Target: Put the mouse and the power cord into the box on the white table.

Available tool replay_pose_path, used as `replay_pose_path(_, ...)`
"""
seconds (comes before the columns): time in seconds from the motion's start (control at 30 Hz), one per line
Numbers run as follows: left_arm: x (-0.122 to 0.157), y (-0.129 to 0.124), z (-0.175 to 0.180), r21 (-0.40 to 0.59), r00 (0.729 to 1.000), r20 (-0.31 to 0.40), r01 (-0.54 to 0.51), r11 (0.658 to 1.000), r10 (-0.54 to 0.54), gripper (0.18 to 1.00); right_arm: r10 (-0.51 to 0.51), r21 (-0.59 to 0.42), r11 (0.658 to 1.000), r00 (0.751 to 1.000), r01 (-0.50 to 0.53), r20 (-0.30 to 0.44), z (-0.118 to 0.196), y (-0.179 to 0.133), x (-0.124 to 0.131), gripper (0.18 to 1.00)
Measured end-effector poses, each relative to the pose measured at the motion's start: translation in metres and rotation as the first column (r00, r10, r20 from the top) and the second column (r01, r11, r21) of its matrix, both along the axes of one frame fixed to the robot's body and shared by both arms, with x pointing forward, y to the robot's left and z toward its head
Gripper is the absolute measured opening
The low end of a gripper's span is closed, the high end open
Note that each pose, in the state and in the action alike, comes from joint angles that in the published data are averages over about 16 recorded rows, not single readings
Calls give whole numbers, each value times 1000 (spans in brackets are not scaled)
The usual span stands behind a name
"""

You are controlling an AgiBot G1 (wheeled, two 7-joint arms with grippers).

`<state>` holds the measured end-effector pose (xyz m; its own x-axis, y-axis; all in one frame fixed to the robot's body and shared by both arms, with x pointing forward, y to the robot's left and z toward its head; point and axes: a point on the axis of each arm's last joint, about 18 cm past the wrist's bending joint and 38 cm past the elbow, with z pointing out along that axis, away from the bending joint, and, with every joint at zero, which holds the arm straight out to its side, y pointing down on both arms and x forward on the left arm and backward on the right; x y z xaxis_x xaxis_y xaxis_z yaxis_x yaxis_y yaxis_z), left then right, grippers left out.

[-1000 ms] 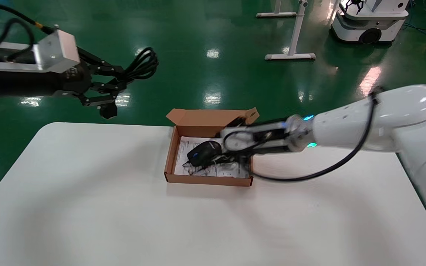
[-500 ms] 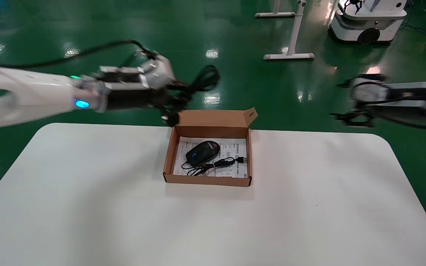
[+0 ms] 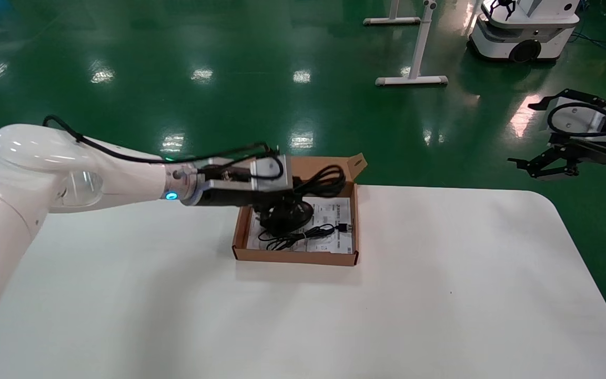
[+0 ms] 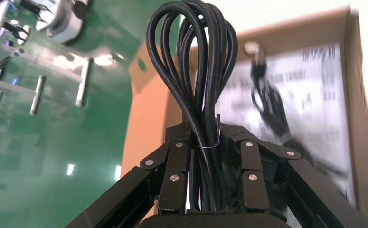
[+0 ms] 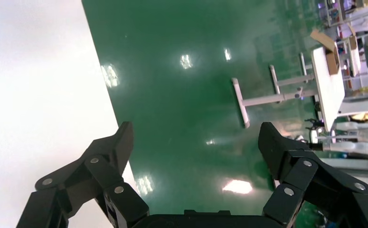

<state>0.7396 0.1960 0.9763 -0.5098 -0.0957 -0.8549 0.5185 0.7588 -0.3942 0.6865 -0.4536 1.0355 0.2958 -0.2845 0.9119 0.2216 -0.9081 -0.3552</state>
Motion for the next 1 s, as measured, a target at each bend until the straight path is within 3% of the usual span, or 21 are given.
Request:
replay_pose_path(0.23,3,3,-10,104,1000,21,-12,995,10,237,16,11,1000,1000,-16,-4,-2,6,2,974)
replay_pose_path(0.47,4,5,-12,135,1000,29,-16,991,12,253,26,48,998,1000,-26,2,-1,9,3,997)
replay_pose_path(0.73,-2,6,-17,49,1000,-4,10,999,-9,311,62,132,989,998,-64,24,0,16,1,1001)
replay_pose_path(1.0,-20,13,-20,-126,996,-59,56,990,-64,441,146,237,959,988,-154,48,-1,32,-8,1001)
